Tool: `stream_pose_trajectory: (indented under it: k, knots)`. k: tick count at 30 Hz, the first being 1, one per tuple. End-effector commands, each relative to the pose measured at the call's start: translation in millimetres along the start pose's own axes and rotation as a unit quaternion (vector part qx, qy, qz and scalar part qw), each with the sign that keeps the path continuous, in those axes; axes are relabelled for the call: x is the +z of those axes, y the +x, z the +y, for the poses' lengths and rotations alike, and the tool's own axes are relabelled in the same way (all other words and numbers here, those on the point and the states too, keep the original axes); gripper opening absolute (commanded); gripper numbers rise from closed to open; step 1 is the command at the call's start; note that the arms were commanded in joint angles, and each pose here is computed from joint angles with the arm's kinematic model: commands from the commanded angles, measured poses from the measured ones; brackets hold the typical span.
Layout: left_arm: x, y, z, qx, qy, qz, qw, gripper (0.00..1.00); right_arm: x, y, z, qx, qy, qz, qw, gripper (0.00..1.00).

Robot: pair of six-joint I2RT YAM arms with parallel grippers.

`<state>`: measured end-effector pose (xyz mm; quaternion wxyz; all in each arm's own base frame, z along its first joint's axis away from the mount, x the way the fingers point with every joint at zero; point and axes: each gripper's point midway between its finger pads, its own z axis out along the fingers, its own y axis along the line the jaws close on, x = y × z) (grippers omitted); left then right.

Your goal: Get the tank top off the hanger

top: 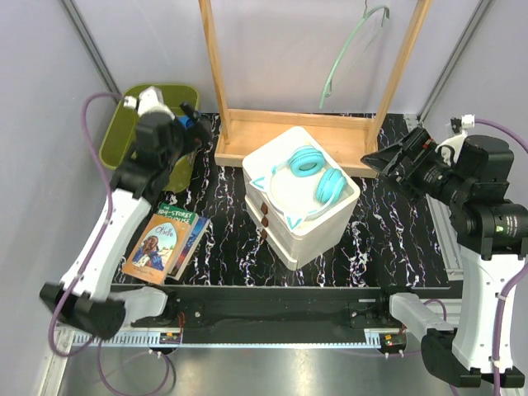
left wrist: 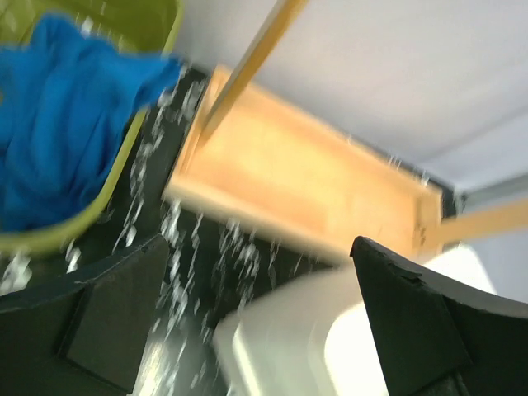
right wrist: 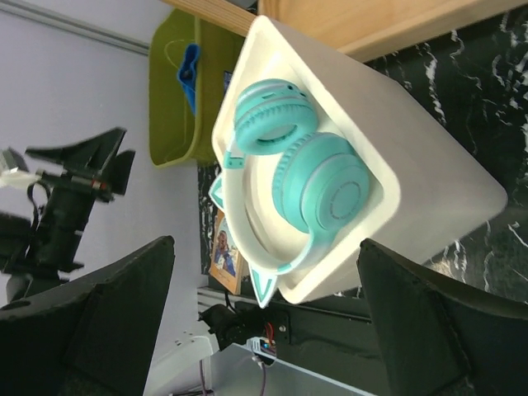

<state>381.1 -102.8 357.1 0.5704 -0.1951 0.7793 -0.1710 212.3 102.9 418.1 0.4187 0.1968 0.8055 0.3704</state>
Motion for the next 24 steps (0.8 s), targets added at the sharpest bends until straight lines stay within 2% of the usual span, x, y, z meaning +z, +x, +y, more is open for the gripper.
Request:
stream_pose_trajectory:
  k: [1, 3, 5, 7, 9, 11, 12, 15, 20, 24]
  knots:
    - [-79, -14, 15, -0.010, 0.047, -0.047, 0.998, 0.99, -25, 4, -23, -0.020, 0.065, -0.033, 0.997, 1.00]
    - [-94, 0, 17, -0.018, 0.071, -0.036, 0.997, 0.99, -27, 14, -48, -0.007, 0.115, -0.027, 0.993, 1.00]
    - [-116, 15, 4, -0.048, 0.129, -0.010, 0.990, 0.99, -30, 16, -74, 0.012, 0.170, -0.046, 0.984, 1.00]
    - [-124, 47, -2, -0.090, 0.167, 0.051, 0.980, 0.99, -30, 29, -106, 0.042, 0.234, -0.040, 0.971, 1.00]
    - [-125, 76, 2, -0.115, 0.175, 0.094, 0.973, 0.99, -28, 45, -132, 0.062, 0.280, -0.019, 0.958, 1.00]
    - [-129, 103, 6, -0.136, 0.181, 0.135, 0.965, 0.99, -28, 58, -144, 0.069, 0.292, -0.005, 0.954, 1.00]
    - [-132, 108, 8, -0.139, 0.185, 0.139, 0.963, 0.99, -24, 70, -158, 0.081, 0.308, 0.012, 0.948, 1.00]
    - [-146, 122, 15, -0.143, 0.204, 0.145, 0.958, 0.99, -20, 98, -177, 0.103, 0.308, 0.030, 0.945, 1.00]
    - [-163, 151, 25, -0.160, 0.230, 0.167, 0.945, 0.99, -11, 133, -191, 0.132, 0.253, 0.028, 0.958, 1.00]
    - [-178, 161, 22, -0.195, 0.270, 0.174, 0.927, 0.99, -5, 145, -182, 0.153, 0.185, 0.018, 0.970, 1.00]
